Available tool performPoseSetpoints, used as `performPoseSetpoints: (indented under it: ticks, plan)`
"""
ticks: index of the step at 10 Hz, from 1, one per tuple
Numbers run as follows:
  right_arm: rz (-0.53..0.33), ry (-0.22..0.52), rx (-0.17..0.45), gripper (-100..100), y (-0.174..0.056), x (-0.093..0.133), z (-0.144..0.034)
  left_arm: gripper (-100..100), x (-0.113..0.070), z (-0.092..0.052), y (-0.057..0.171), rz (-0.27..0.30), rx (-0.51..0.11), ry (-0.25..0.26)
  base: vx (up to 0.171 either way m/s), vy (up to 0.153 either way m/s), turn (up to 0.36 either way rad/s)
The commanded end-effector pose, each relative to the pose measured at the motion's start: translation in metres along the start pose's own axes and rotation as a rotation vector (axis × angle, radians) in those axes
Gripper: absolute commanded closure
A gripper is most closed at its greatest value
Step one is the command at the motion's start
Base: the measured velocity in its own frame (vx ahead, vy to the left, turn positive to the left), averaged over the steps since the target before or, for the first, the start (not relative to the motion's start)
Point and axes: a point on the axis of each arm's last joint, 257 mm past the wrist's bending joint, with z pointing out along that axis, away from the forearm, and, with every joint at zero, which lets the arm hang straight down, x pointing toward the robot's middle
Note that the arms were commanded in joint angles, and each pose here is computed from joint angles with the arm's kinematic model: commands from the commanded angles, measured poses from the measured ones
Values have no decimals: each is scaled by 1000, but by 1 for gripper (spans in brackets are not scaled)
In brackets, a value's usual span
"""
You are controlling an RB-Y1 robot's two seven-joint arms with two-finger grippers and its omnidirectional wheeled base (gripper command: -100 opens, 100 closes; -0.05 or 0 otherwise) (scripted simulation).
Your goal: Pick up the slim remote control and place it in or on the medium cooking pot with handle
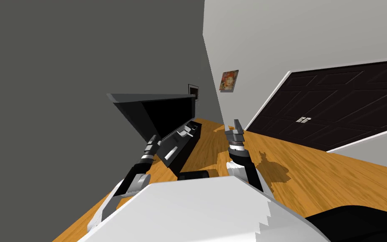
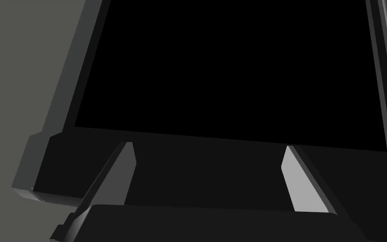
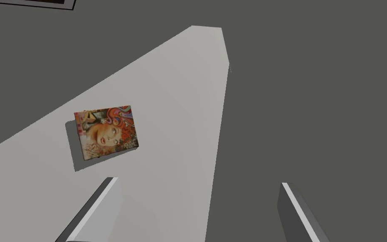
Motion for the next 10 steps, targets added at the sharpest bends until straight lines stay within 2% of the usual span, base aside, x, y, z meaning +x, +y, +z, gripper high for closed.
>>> performPoseSetpoints:
  ticks: [1,2,3,4,5,6,7,8,9,10]
  plan:
    - [0,0,0,0,0,0,0,-100,-16,-8,39,-40,-112,-11,178,-164,-187]
    - [0,0,0,0,0,0,0,-100,-17,-9,42,-40,-120,-13,158,-109,-48]
    - [0,0,0,0,0,0,0,-100,-28,-15,65,-68,-189,-24,137,-131,-133]
    - [0,0,0,0,0,0,0,-100,-30,-16,69,-67,-198,-27,104,-96,-63]
    - [0,0,0,0,0,0,0,-100,-43,-25,97,-97,-277,-45,105,-93,-130]
    - [0,0,0,0,0,0,0,-100,-53,-33,114,-127,-338,-59,162,-154,-227]
    - [0,0,0,0,0,0,0,-100,-55,-36,120,-128,-351,-66,172,-98,-50]
    - [0,0,0,0,0,0,0,-100,-67,-47,141,-161,-419,-86,161,-81,-140]
    - [0,0,0,0,0,0,0,-100,-71,-51,150,-160,-437,-96,108,-52,-59]
    - [0,0,0,0,0,0,0,-100,-83,-64,170,-195,-505,-121,114,-78,-132]
